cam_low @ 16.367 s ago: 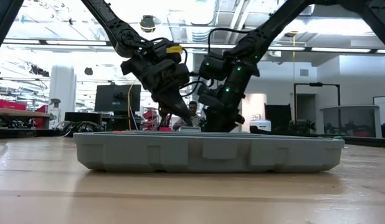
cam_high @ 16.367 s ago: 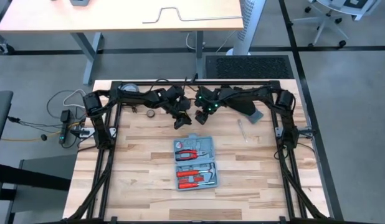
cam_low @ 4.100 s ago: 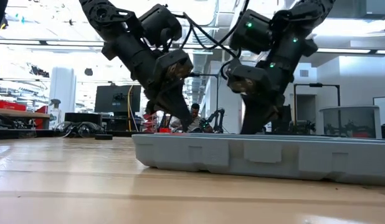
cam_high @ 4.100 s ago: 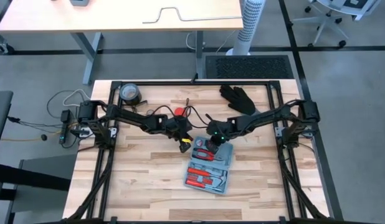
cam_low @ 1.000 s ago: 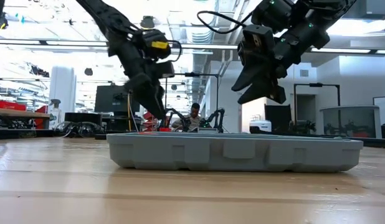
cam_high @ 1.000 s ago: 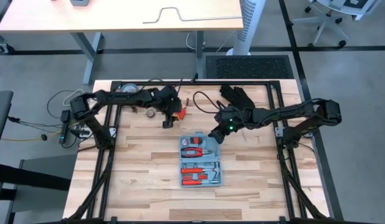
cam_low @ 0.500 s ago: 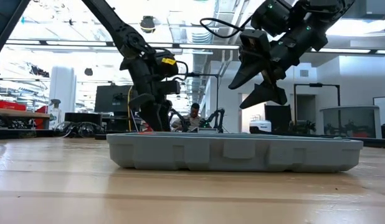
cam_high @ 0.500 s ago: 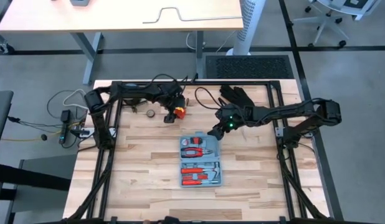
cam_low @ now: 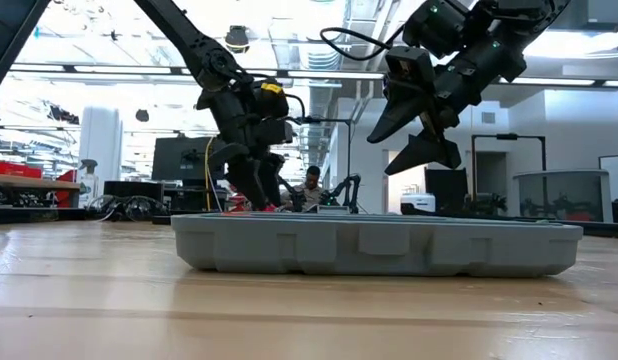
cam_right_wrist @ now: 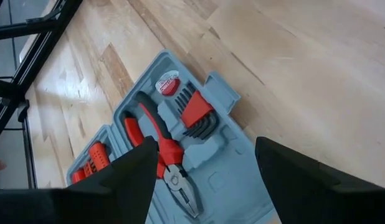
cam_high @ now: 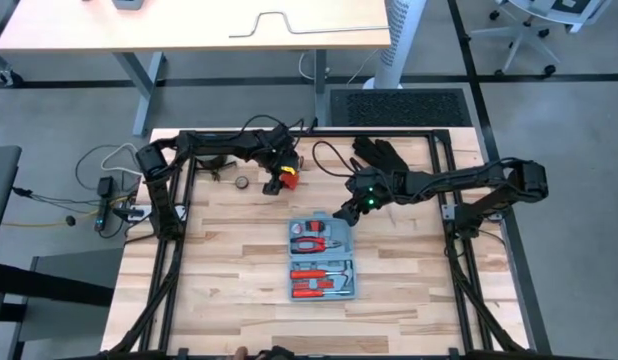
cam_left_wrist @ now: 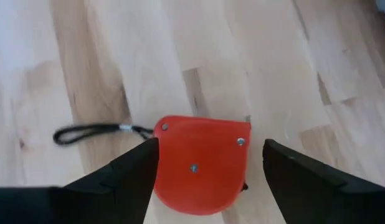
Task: Prefit tool cases
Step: Put the orange measuring tape into the gray toolbox
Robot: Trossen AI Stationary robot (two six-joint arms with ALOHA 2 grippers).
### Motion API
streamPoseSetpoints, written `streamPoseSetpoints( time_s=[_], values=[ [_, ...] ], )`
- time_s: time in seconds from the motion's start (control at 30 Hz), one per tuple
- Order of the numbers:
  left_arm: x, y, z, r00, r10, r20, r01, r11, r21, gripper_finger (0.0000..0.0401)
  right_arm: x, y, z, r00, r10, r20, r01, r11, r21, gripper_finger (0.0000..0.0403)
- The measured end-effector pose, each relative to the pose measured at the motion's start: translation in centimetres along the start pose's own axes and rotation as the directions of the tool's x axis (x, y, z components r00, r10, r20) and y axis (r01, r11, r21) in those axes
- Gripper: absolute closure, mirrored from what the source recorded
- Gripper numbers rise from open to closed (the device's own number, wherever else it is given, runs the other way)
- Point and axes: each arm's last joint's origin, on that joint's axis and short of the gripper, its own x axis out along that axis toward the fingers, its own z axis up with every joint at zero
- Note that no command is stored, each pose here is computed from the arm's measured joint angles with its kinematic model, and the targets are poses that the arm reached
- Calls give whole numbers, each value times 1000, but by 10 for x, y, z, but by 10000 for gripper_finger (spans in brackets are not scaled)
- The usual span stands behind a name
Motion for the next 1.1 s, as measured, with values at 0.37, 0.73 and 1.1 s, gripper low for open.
streamPoseSetpoints(
  time_s=[0.37,0.73,1.1],
  values=[
    [-5,5,0,998,29,-58,-30,999,-19,126,0,0,0,1000,-1,-1,1,1000,-3,127],
    [-23,15,20,974,180,-140,-177,984,31,126,0,0,0,1000,-1,0,1,1000,-15,127],
    [-24,15,23,937,272,-219,-298,949,-99,126,0,0,0,1000,0,0,0,1000,8,127]
  ],
)
